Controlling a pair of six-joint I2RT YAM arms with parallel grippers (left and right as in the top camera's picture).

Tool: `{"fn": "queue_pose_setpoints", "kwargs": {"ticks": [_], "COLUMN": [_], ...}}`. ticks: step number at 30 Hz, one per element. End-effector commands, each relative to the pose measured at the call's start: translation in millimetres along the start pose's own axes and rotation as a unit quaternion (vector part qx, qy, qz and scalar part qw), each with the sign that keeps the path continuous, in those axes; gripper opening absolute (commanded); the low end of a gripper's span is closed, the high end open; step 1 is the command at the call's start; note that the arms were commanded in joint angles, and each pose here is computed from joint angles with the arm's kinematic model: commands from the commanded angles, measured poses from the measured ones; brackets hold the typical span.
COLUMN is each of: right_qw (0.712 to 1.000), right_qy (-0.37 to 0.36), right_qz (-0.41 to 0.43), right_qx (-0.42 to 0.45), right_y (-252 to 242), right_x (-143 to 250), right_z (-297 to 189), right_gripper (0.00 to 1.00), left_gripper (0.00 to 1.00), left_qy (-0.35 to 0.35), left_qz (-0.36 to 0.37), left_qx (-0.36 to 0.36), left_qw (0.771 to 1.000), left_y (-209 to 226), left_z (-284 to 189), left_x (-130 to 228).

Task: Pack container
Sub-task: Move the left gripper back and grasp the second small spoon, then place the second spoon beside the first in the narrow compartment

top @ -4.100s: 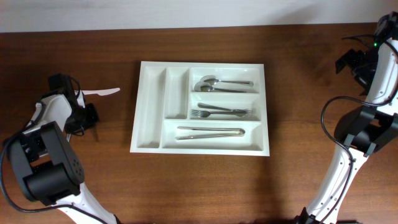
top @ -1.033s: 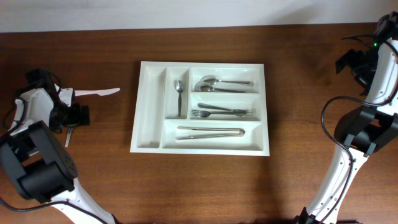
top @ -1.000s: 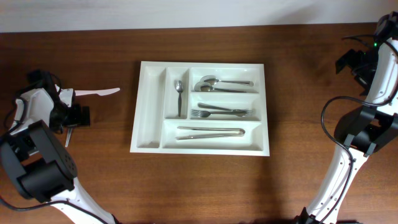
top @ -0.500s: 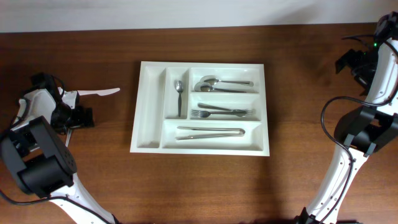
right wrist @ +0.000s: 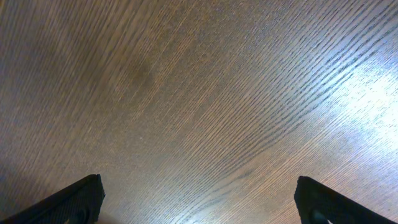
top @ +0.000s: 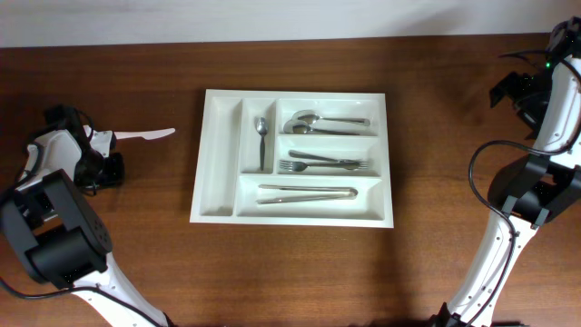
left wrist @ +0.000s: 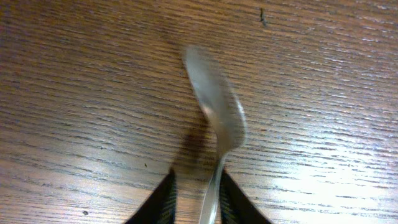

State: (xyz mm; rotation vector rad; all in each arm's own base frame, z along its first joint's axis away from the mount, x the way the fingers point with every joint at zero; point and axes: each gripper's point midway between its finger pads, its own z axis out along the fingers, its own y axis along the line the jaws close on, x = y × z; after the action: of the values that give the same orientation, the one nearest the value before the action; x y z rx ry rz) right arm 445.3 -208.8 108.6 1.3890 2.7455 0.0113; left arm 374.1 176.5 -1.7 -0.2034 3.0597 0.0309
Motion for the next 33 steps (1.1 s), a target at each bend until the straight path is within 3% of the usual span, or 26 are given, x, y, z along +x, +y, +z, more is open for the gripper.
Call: {"fn": "queue_pose_setpoints", "kwargs": {"ticks": [1, 4, 17, 23, 29, 33], "right_qw": [1.0, 1.0, 1.0, 1.0, 1.0, 1.0], "right_qy": [-0.019, -0.019, -0.019, -0.019, -0.019, -0.019], "right_qz": [-0.002, -0.002, -0.002, -0.002, -0.002, -0.002], "right_qx": [-0.011, -0.011, -0.011, -0.011, -0.011, -0.011], "right_y": [2.5, 2.5, 2.5, 2.4, 2.5, 2.4], "right_x": [-2.1, -2.0, -2.0, -2.0, -2.0, -2.0], "right_z": [-17.3, -17.3, -17.3, -17.3, -17.3, -17.3], "right_gripper": [0.99, 0.99, 0.99, 0.99, 0.99, 0.99], "left_gripper": [0.13, 0.02, 0.02, 0.02, 0.02, 0.02], "left_qy": [0.013, 0.009, -0.034, -0.083, -0.148, -0.148], "left_qz": [0.0, -0.005, 0.033, 0.041, 0.082, 0.086], "left_qx": [0.02, 0.018, 0.021, 0.033, 0.141, 0.179], "left_qw": [1.0, 1.0, 0.999, 0.995, 0.975, 0.969], "left_y": [-5.6, -4.7, -37.0, -83.6, -175.6, -233.5], "left_z": [13.8, 12.0, -30.0, -79.4, -147.2, -160.7], "left_x": [4.9, 2.0, -45.4, -86.7, -117.2, -114.5]}}
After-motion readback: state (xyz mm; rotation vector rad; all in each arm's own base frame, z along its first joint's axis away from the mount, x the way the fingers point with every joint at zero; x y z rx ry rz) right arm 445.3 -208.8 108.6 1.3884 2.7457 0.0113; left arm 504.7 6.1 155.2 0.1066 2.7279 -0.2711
